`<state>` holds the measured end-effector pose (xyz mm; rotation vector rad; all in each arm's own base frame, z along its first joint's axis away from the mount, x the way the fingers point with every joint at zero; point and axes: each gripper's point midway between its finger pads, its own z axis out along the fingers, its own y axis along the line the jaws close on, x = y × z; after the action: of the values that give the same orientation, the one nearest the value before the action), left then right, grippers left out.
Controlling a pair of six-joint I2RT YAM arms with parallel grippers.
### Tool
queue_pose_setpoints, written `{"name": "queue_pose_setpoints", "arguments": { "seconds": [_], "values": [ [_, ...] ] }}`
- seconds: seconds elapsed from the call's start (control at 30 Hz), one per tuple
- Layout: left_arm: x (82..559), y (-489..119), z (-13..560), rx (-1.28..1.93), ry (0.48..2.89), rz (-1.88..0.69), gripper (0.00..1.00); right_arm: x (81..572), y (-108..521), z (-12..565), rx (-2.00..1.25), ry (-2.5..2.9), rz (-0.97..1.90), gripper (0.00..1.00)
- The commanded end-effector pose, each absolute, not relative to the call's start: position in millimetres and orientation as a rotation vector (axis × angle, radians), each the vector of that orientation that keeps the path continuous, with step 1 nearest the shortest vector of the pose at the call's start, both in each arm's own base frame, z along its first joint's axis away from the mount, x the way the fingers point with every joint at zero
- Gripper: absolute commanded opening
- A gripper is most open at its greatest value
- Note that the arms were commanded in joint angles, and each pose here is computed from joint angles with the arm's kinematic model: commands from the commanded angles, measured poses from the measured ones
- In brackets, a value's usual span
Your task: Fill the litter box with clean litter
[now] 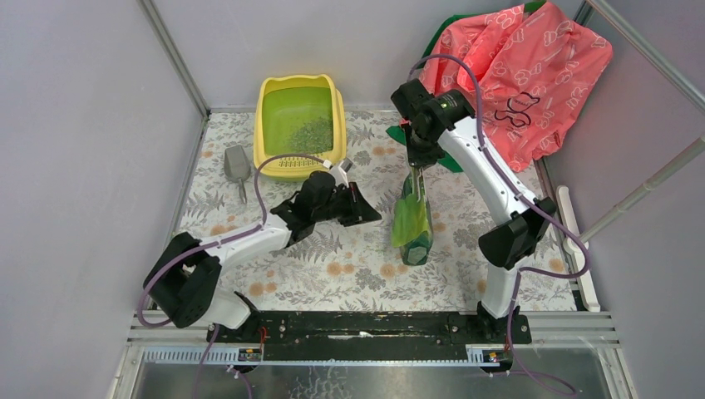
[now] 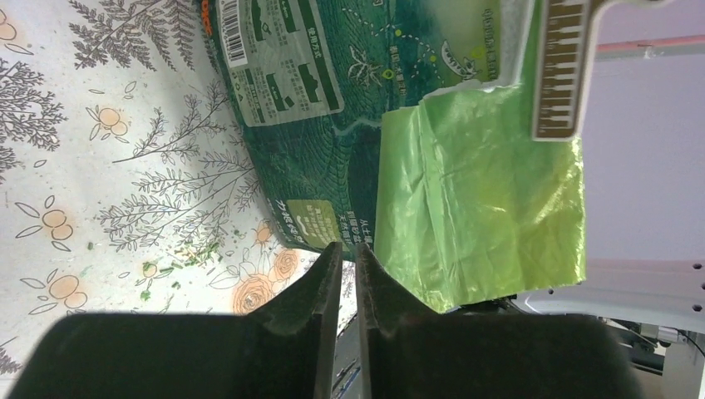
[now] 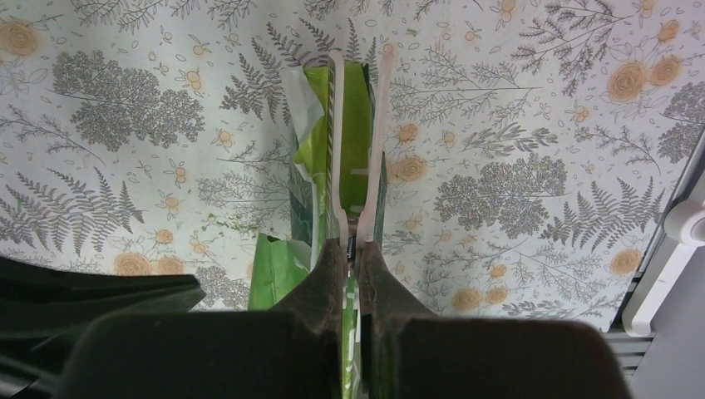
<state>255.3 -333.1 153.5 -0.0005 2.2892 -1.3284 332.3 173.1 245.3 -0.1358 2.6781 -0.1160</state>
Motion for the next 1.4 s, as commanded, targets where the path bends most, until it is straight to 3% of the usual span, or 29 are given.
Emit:
{"name": "queue_pose_setpoints", "arguments": {
  "seconds": [0.0,0.23,1.37],
  "values": [
    [260.4,-322.8,176.9,0.035,2.208,-1.296,0.18,335.6,168.4,255.9,-0.116,2.644,-0.045,0.0],
    [259.2,-323.2,196.3,0.063,2.188,-1.307,0.18,334.9,170.6,247.9,-0.121,2.663,0.001,0.0],
    [265.0,-369.2,182.7,0.122,2.224,-1.384,0.17,307.3,162.4,219.4,-0.18,2.787,-0.024,0.0]
  ]
}}
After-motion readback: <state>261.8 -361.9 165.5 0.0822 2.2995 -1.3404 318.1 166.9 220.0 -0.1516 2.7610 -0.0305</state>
